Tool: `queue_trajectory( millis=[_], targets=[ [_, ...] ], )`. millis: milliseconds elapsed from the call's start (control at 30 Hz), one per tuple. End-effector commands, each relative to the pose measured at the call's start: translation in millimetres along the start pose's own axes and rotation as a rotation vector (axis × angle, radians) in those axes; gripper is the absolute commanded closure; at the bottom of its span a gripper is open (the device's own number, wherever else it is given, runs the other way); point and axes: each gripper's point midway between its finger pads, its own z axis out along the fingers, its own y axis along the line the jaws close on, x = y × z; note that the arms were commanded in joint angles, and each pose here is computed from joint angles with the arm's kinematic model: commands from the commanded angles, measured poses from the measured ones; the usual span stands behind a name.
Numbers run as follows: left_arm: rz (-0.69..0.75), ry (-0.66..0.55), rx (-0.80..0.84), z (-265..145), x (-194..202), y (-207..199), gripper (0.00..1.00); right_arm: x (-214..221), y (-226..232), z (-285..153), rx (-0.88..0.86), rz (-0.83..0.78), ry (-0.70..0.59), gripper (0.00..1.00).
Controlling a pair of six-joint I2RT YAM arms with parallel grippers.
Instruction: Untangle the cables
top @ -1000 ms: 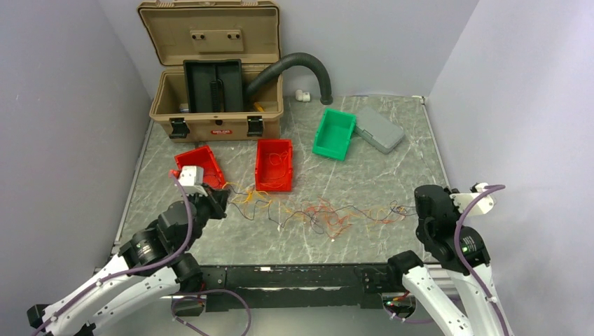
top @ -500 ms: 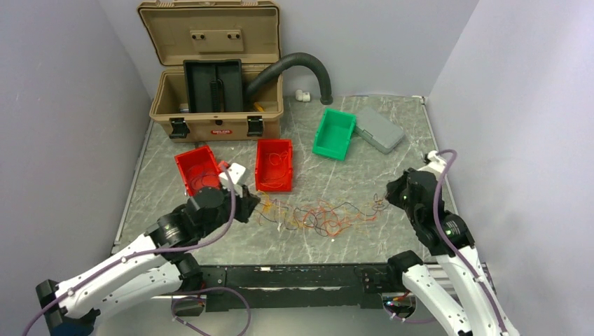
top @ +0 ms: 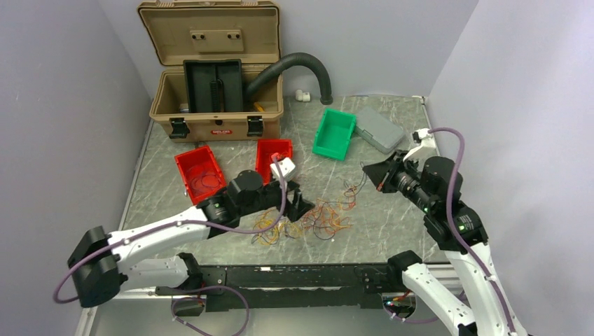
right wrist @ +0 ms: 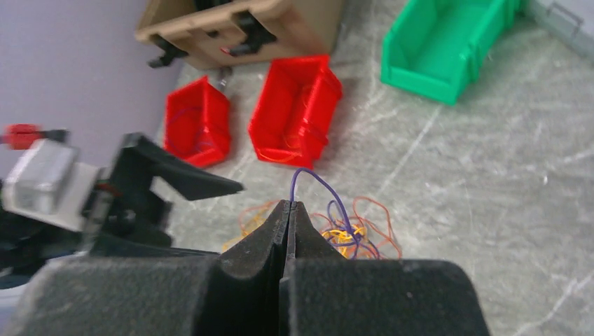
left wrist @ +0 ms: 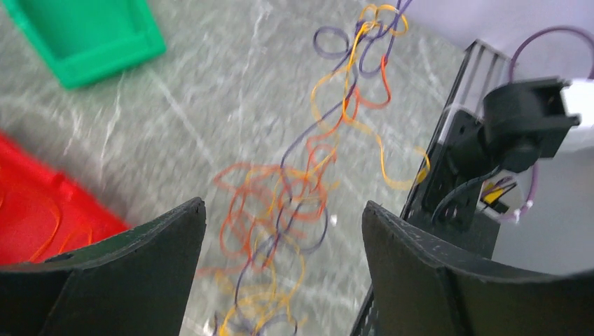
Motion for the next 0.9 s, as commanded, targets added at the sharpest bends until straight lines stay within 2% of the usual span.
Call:
queue_trajectory(
  millis=[0,167,433,500,600,700,733,767,800,867],
  targets=[
    [0.086,-0.269,0.193,26,-81,-41,0.15,-34,34,-17,-0.109,-0.034,-0.069,1.0],
    [0.098,-0.322,0.269,56,-93,-53,0.16,-46,45,-26,-0.141,-0.018,-0.108,1.0],
    [0.028,-0.262,0.366,95,-81,-67,0.27,-51,47,-26,-0.139,0.009,-0.12,1.0],
    [0.018,-0.246,0.371,100,-76,-67,0.37,-52,46,-26,-0.131,0.012,-0.128,1.0],
    [0.002,-0.207,0.363,108,-64,-64,0.6,-54,43,-28,-0.112,0.021,-0.145,1.0],
    [-0.01,-0.176,0.339,110,-56,-59,0.73,-58,35,-31,-0.072,0.029,-0.17,1.0],
    [-0.007,-0.172,0.335,108,-54,-58,0.8,-60,33,-33,-0.057,0.028,-0.183,1.0],
    [-0.006,-0.171,0.333,107,-52,-58,0.93,-61,30,-35,-0.039,0.028,-0.19,1.0],
    [-0.004,-0.168,0.332,105,-49,-57,1.0,-62,27,-37,-0.02,0.028,-0.199,1.0],
    [0.002,-0.155,0.301,104,-45,-51,1.0,-64,18,-42,0.029,0.037,-0.222,1.0]
  ],
)
